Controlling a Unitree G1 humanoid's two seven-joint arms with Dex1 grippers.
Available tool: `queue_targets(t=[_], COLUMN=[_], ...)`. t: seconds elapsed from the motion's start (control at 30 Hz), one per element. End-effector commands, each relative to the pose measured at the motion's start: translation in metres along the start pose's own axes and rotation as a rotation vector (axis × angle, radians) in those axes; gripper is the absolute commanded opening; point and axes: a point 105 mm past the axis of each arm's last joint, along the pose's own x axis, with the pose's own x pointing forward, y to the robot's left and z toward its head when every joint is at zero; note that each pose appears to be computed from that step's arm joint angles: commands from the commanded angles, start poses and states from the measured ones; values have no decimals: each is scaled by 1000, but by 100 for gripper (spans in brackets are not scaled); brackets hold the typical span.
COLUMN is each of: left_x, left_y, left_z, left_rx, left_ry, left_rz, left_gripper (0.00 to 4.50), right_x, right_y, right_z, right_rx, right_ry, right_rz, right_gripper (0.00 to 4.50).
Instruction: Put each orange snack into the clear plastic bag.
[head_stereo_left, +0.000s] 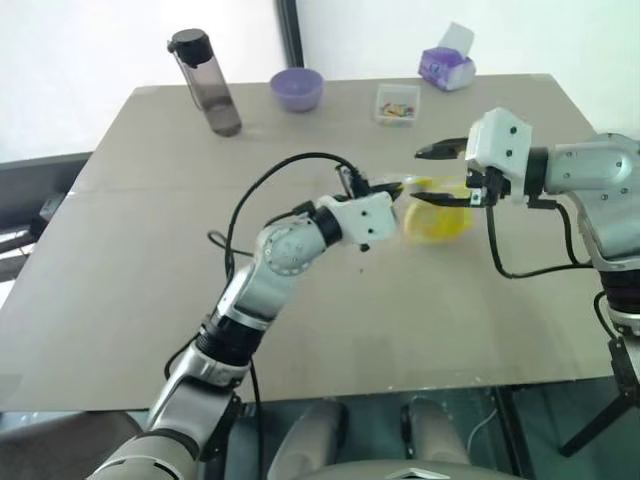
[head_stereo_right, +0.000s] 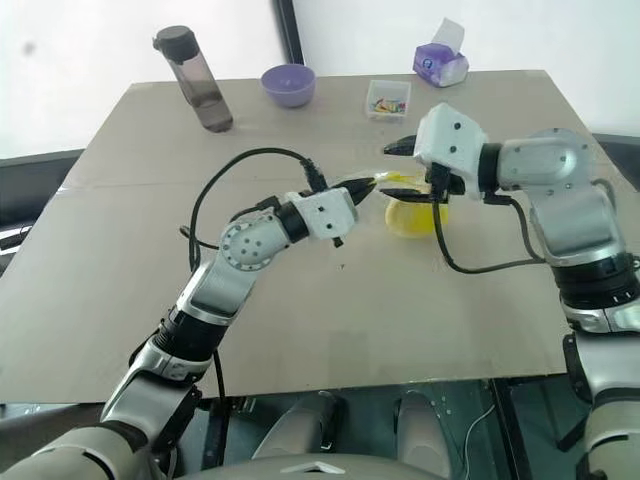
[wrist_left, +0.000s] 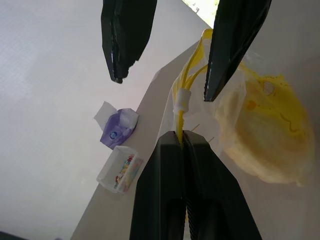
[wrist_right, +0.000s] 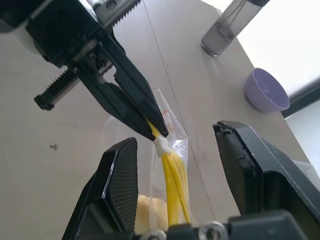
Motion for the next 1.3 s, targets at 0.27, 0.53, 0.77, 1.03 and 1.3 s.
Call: queue_targets(t=[0.27,0.53,0.77,1.03,1.3], left_x=[-2,-2,-1,-1,-3], left_y=[13,14,12,10,8], left_z=[18,17,18,16,12], left_rx=[149,145,107,112,108], left_ry=[-42,-44,-50,-42,-28], left_rz=[-17,-23,-15,-25,-28], left_gripper=[0,0,0,0,0], right_x=[0,3,5,6,6], right_y=[-10,-9,-4,-3,-2], right_z=[4,10,7,8,9], right_rx=[-164,-186,-186,-188,-180], right_ry=[-6,-28,-16,-21,-23], right_rz=[-21,-20,-5,-3,2], right_gripper=[272,272,222,5,5])
